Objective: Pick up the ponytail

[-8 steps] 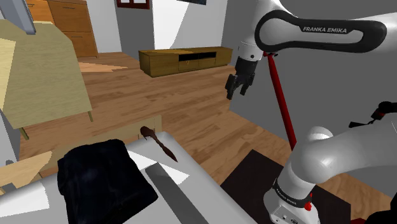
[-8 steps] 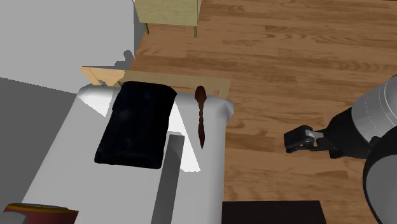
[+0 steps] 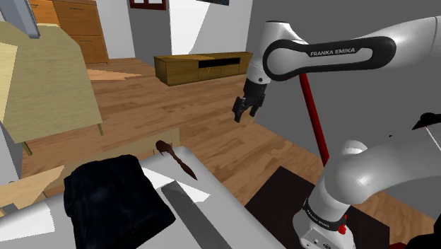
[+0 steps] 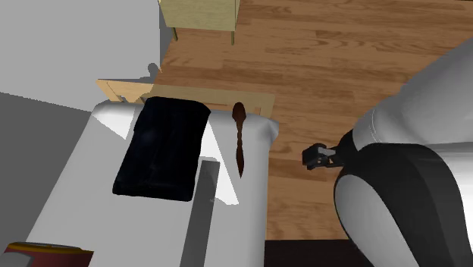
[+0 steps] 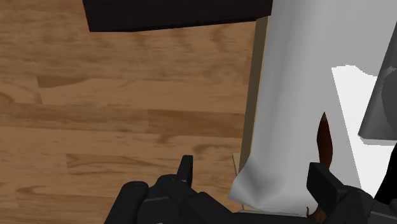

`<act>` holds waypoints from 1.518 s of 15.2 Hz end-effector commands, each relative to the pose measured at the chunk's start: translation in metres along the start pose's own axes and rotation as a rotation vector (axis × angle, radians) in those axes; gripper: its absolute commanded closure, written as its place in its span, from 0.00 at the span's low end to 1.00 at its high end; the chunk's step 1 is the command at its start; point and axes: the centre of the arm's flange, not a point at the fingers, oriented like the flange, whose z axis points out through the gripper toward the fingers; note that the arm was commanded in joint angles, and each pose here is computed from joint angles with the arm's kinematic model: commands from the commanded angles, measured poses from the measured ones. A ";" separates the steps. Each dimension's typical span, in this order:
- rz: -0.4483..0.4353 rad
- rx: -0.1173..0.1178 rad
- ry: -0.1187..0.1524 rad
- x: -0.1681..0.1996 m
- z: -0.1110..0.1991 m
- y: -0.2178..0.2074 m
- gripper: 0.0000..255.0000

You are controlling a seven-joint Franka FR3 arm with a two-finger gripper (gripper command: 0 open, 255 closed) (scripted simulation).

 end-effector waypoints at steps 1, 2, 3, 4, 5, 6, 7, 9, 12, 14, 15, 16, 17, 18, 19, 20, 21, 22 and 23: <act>-0.010 0.006 0.021 0.007 0.018 -0.012 0.00; -0.015 0.009 0.029 0.011 0.028 -0.019 0.00; -0.021 0.012 0.037 0.015 0.038 -0.025 0.00; -0.026 0.014 0.045 0.020 0.047 -0.032 0.00; -0.031 0.017 0.054 0.024 0.057 -0.039 0.00; -0.036 0.019 0.062 0.029 0.066 -0.045 0.00; -0.042 0.022 0.070 0.034 0.076 -0.052 0.00; -0.052 0.027 0.087 0.043 0.095 -0.066 0.00; -0.068 0.035 0.112 0.057 0.122 -0.087 0.00; -0.078 0.040 0.129 0.067 0.141 -0.101 0.00; -0.083 0.043 0.137 0.072 0.150 -0.108 0.00; -0.089 0.045 0.145 0.077 0.159 -0.115 0.00; -0.094 0.048 0.153 0.082 0.167 -0.122 0.00; -0.099 0.051 0.162 0.087 0.176 -0.130 0.00; -0.104 0.053 0.170 0.092 0.185 -0.137 0.00; -0.110 0.056 0.178 0.097 0.194 -0.144 0.00; -0.115 0.058 0.187 0.102 0.202 -0.152 0.00; -0.120 0.061 0.195 0.107 0.211 -0.159 0.00; -0.125 0.064 0.203 0.112 0.220 -0.167 0.00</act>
